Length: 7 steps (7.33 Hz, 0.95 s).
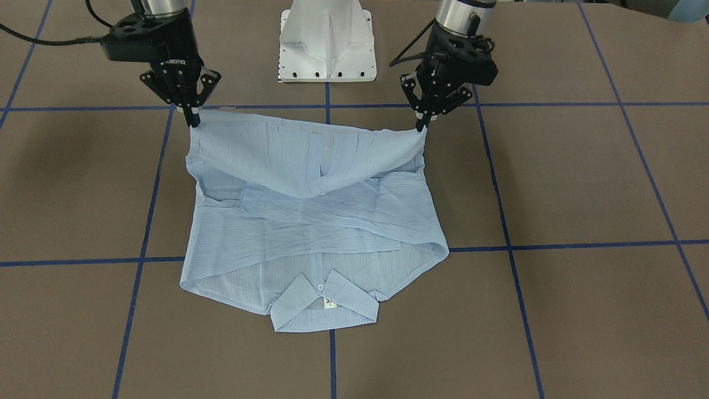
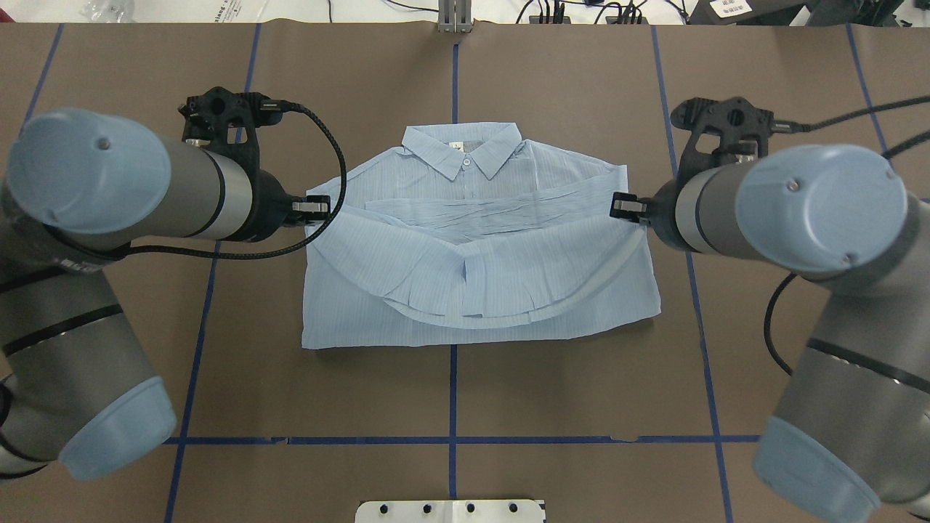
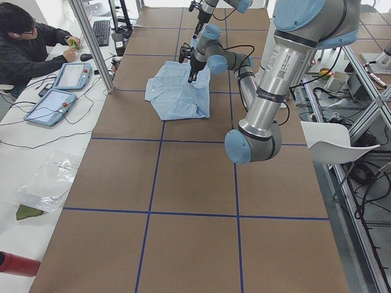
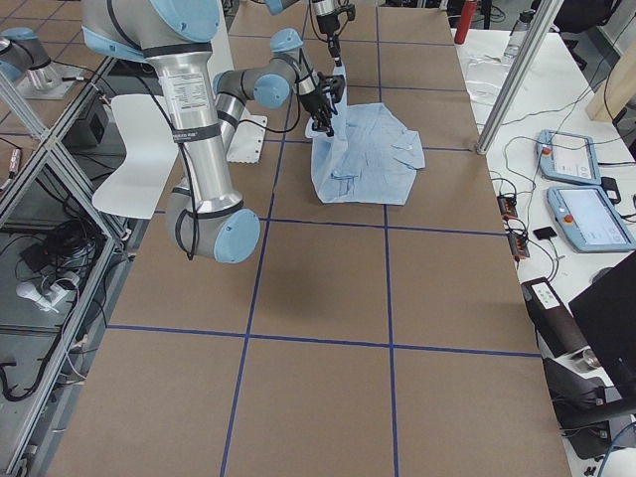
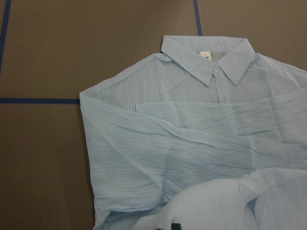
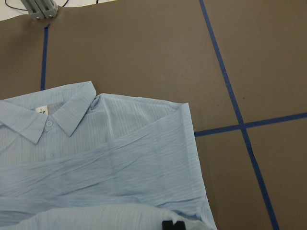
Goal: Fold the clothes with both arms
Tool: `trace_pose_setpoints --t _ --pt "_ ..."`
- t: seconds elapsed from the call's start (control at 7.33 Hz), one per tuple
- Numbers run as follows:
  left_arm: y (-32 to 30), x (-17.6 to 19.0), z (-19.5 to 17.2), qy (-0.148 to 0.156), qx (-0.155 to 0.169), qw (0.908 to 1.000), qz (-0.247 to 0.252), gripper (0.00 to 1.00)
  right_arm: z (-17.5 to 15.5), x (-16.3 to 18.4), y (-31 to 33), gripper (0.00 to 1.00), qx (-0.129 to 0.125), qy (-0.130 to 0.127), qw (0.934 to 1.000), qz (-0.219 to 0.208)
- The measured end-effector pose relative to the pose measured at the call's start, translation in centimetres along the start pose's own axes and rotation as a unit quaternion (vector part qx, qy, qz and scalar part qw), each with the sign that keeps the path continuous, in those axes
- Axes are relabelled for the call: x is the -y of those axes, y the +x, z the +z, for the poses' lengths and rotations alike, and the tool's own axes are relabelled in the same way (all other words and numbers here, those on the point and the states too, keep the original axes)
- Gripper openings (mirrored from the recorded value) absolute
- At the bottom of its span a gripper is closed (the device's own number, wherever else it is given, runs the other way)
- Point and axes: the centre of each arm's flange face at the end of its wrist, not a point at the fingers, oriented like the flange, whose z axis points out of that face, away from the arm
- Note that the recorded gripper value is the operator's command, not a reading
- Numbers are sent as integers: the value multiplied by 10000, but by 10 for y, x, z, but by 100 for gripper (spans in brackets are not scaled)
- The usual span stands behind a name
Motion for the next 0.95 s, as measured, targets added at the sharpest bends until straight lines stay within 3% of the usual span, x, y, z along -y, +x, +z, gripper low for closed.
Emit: trace_pose_setpoints --t 0.55,0.95 --pt "-36 32 120 428 475 9979 -39 0 151 59 11 0 -223 271 9994 -64" --pt "-64 37 192 502 567 9970 189 0 222 74 28 0 -290 299 9991 -74"
